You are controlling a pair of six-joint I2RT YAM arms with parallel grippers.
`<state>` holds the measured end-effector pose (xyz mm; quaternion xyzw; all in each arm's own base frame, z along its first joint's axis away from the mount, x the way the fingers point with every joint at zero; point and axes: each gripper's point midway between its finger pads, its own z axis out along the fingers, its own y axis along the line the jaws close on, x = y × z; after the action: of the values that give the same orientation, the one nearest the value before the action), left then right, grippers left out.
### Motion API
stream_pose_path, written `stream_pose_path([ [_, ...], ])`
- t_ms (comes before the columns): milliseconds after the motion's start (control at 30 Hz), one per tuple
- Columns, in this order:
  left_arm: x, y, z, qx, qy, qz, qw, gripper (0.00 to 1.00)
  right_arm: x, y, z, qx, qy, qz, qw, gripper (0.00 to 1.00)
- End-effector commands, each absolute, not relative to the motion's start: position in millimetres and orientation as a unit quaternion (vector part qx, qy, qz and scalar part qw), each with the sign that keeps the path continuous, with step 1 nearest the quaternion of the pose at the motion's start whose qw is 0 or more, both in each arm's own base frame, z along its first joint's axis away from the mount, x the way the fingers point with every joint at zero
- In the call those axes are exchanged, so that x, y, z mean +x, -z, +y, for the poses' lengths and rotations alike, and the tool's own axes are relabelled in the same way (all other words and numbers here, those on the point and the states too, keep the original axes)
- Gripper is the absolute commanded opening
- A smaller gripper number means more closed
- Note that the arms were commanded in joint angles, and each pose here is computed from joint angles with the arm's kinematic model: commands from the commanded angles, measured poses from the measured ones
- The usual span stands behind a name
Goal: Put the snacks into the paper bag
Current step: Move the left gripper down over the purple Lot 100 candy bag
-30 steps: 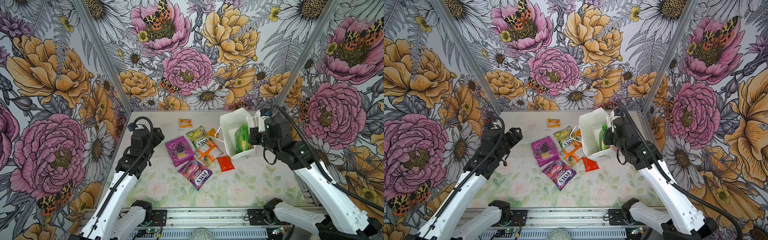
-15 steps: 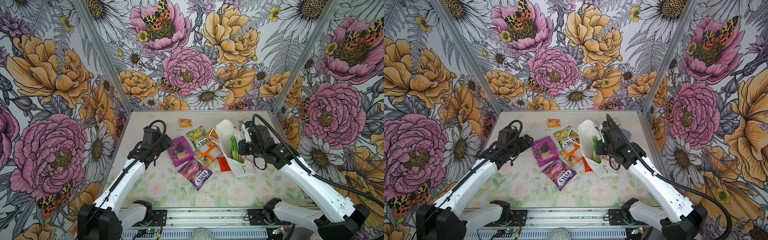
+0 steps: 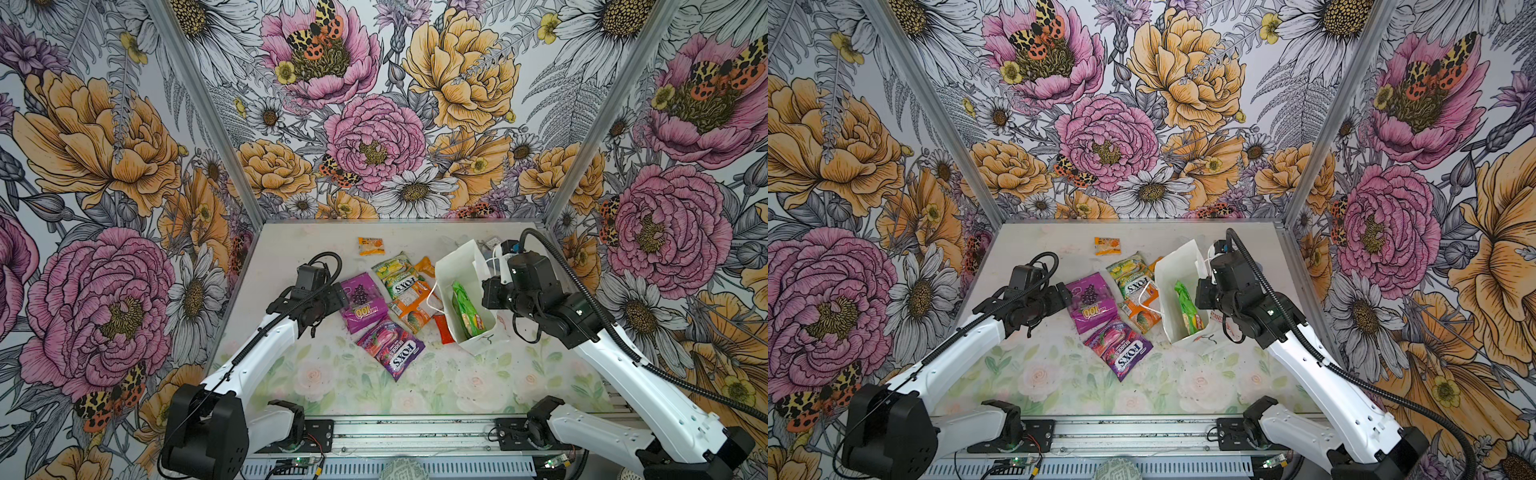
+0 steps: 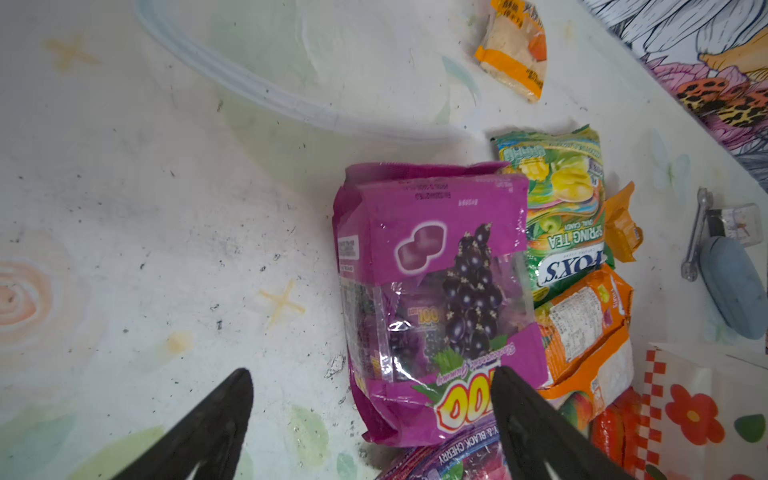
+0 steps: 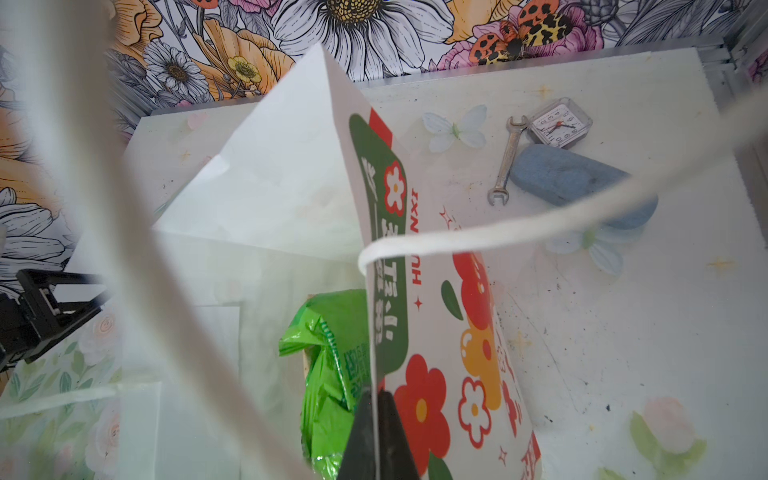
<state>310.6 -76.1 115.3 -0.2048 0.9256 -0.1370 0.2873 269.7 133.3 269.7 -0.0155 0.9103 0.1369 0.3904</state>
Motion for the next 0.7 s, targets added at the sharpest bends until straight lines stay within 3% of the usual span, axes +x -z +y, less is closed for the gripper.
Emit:
stream_pose_path([
  [0,304.7,-116.7,-116.8,-0.128,0.190,0.932,0.281,0.89,274.0,-287.9,132.7,-0.002,-0.144,0.899,0.413,0.00],
  [233,268.0,-90.8,-148.2,-0.063,0.127,0.957,0.252,0.90,275.1,-274.7,133.2,0.011,-0.144,0.905,0.400,0.00],
  [500,285.1,-102.7,-183.5,0.087,0.007,0.955,0.284,0.82,272.2,-283.4,129.7,0.014,-0.149,0.898,0.414,0.00],
  [667,307.8,-91.5,-183.6,0.103,-0.036,0.960,0.258,0.78,269.8,-285.0,125.6,0.020,-0.149,0.895,0.420,0.00],
])
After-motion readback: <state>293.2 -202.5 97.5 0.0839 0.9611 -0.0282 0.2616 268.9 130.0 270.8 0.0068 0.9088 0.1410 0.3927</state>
